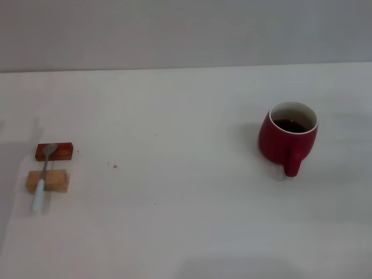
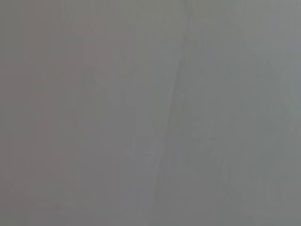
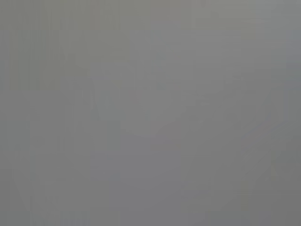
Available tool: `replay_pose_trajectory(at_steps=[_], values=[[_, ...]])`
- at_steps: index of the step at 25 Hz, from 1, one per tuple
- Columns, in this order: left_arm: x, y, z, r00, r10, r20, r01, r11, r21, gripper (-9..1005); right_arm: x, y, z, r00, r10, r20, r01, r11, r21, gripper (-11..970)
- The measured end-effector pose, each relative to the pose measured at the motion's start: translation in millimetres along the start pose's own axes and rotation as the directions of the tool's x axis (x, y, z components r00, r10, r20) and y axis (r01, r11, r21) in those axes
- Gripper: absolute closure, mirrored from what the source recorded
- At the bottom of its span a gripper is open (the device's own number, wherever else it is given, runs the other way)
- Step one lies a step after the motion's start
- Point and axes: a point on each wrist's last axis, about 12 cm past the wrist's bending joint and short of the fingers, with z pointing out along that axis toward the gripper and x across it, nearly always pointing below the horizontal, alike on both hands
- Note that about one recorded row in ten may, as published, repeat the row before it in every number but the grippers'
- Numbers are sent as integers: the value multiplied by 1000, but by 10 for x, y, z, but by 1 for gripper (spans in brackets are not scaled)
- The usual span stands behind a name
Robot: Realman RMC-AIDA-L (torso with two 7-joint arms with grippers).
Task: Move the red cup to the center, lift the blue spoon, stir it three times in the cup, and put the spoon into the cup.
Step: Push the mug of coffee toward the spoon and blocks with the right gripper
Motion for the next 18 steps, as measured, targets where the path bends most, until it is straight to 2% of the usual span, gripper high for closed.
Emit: replay_pose_trajectory(at_steps=[1,2,6,10,11,12,16,18], values=[[0,-5,6,1000,-1,0,1,1000,1,184,-8,-67,18,999,6,-36,-8,998,-59,277],[-1,-10,13,1000,-2,2,2,1000,3,184,-8,-67,18,999,6,-36,-8,998,-59,276],[-13,-24,38,1000,-3,12,3,1000,9,184,3,-159,78,983,1,-183,-44,972,-232,274],[-25,-43,77,1000,-4,21,4,1000,17,184,53,-189,81,947,-85,-309,-36,930,-367,275],[-34,-55,104,1000,-5,27,4,1000,22,184,97,-184,60,925,-152,-349,-9,908,-419,275],[-34,-55,104,1000,-5,27,4,1000,22,184,97,-184,60,925,-152,-349,-9,908,-419,275],[-49,-83,152,999,-11,38,10,999,34,184,194,-122,18,880,-275,-387,54,868,-494,274],[-50,-87,158,999,-16,39,14,999,35,184,213,-97,13,871,-296,-393,62,858,-509,274]])
